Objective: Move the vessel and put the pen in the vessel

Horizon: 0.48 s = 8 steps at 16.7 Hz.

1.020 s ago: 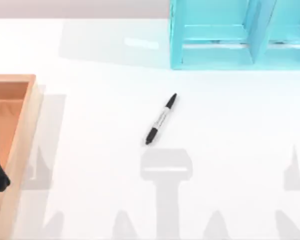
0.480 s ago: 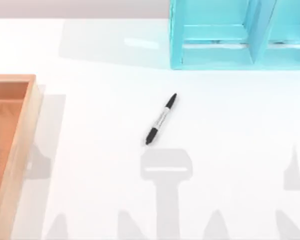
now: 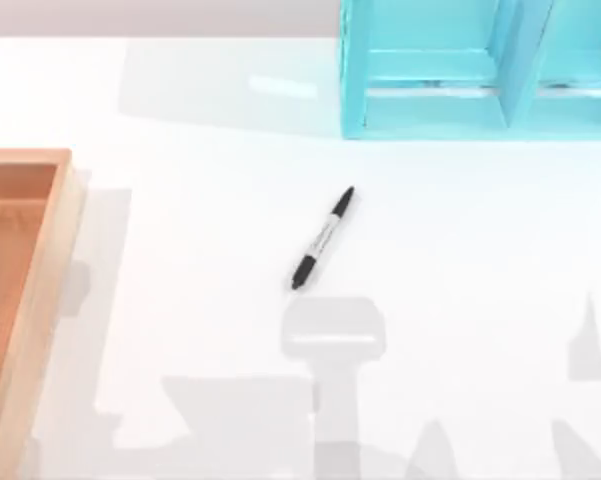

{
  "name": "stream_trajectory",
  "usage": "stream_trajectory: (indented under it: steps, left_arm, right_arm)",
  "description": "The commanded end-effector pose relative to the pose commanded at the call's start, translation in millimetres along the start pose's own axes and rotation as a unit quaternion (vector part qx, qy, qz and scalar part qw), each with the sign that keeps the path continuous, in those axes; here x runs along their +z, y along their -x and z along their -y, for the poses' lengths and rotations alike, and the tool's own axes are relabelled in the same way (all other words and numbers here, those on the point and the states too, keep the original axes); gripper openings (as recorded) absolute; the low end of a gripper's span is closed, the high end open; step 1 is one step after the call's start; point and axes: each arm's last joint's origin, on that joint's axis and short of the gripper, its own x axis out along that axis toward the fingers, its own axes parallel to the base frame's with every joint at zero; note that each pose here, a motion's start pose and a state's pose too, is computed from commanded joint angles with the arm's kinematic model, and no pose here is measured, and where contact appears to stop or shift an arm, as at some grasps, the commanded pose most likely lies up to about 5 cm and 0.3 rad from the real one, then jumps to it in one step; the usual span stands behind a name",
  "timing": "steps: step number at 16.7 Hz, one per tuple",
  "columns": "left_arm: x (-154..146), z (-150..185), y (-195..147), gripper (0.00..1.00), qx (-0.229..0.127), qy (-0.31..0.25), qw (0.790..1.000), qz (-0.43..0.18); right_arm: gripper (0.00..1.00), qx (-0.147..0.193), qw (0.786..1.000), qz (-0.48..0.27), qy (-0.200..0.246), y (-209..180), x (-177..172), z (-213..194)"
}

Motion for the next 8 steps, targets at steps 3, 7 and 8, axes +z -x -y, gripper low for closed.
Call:
stream_trajectory:
  steps: [3, 7, 8]
  left_arm:
    - [33, -12, -31, 1.00, -0.014, -0.002, 0.991, -0.131]
    - [68, -29, -58, 1.00, -0.028, -0.005, 0.972, -0.233]
    - [75, -33, -62, 1.00, -0.031, -0.005, 0.968, -0.249]
  right_arm:
    - [1.00, 0.000, 1.000, 0.000, 0.000, 0, 0, 0]
    - [1.00, 0.000, 1.000, 0.000, 0.000, 0, 0, 0]
    - [1.00, 0.000, 1.000, 0.000, 0.000, 0, 0, 0]
